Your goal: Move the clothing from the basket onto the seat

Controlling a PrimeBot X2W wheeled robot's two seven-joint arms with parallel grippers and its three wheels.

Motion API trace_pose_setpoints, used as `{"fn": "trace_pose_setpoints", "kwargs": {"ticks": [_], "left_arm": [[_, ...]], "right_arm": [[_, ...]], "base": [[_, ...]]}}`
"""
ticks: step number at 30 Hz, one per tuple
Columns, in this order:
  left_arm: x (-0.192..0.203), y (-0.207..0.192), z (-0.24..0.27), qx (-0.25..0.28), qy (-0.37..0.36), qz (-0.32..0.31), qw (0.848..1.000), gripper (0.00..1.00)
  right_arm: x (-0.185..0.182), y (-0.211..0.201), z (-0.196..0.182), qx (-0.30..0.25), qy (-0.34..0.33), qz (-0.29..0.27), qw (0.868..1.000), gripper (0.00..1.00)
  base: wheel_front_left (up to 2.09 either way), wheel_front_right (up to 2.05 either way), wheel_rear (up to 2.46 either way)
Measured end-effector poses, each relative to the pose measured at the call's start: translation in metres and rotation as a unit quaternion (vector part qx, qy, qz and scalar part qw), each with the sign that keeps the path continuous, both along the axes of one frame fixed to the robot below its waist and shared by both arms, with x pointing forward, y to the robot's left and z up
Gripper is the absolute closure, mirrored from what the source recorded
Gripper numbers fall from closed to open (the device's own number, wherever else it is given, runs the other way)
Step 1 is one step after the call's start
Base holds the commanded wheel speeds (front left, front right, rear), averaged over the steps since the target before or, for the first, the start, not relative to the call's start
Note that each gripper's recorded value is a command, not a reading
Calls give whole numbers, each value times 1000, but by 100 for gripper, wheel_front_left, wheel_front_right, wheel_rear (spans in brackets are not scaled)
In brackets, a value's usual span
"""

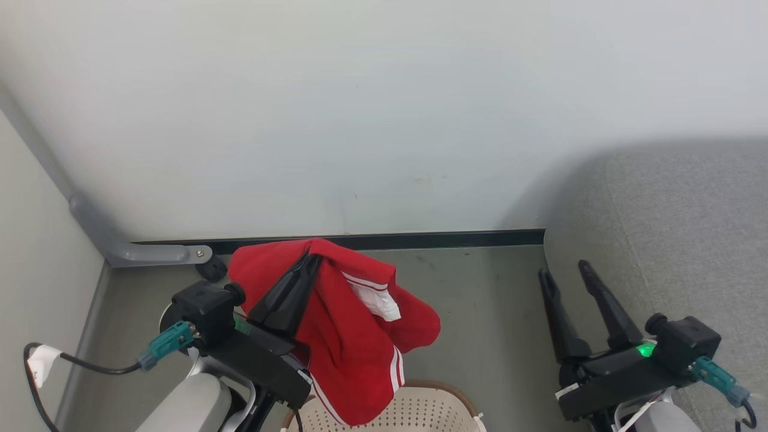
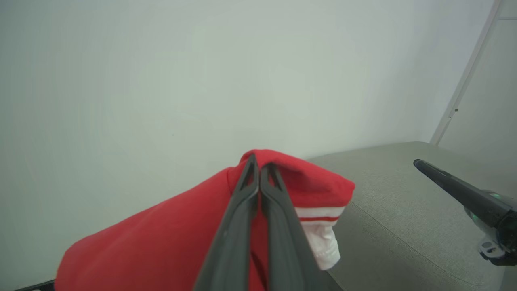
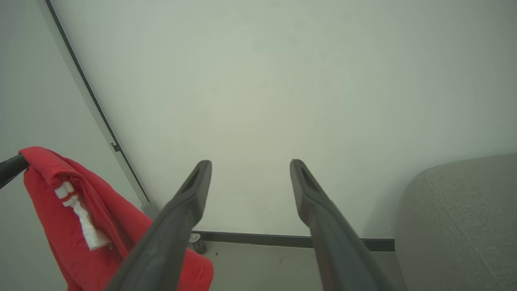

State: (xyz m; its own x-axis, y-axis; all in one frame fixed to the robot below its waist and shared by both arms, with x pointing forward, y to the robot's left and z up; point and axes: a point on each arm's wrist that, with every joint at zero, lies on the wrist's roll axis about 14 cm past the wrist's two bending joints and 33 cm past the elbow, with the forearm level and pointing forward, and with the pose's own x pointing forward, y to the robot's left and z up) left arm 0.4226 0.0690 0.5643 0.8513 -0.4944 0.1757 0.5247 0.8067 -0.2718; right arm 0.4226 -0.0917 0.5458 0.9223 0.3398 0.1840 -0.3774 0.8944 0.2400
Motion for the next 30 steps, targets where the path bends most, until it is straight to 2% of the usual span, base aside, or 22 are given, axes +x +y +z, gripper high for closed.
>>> {"fn": "trace_pose_setpoints", "kwargs": {"ticks": [13,18,30], "left_arm": [[-6,-10,32,-6,-53,-16,998,100],[-6,-13,34,-8,-56,-21,998,100],[-6,-24,52,-17,-80,-32,996,100]], "right_arm": [[-30,53,-2,-17,0,112,994,0],[-41,83,-4,-47,-4,178,983,0],[-37,121,-14,-130,-9,266,955,0]], "base": [[0,0,0],[0,0,0],[0,0,0]]}}
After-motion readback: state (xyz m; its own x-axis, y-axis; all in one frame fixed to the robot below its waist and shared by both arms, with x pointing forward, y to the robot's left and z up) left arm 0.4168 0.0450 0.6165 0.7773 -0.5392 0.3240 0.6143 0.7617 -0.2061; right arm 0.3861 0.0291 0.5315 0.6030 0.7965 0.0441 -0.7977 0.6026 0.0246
